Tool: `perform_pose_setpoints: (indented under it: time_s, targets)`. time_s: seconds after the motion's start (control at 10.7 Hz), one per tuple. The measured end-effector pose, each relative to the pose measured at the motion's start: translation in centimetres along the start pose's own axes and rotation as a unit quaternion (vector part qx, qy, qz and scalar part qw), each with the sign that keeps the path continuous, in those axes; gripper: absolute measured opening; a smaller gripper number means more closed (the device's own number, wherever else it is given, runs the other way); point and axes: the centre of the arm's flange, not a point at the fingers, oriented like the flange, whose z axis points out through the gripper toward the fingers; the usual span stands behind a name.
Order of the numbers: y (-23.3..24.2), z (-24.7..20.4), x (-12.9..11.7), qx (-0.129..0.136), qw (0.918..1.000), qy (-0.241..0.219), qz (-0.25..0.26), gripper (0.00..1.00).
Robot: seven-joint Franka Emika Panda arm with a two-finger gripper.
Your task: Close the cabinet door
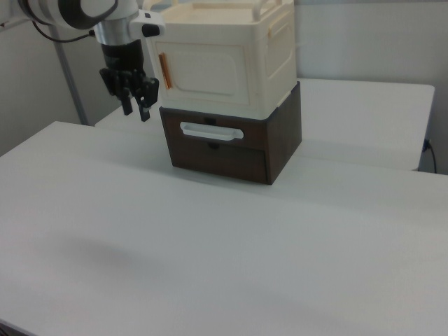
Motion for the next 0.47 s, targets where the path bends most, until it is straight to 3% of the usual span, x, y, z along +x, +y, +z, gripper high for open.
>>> perform_pose_setpoints:
  time_s: [0.28, 0.47]
  targets:
    - [2.6, -0.6, -2.5, -0.011, 0.9987, -0.046, 0.022, 0.94]
    - [2.8, -0.2, -2.6, -0.013, 0.9982, -0.053, 0.024, 1.00]
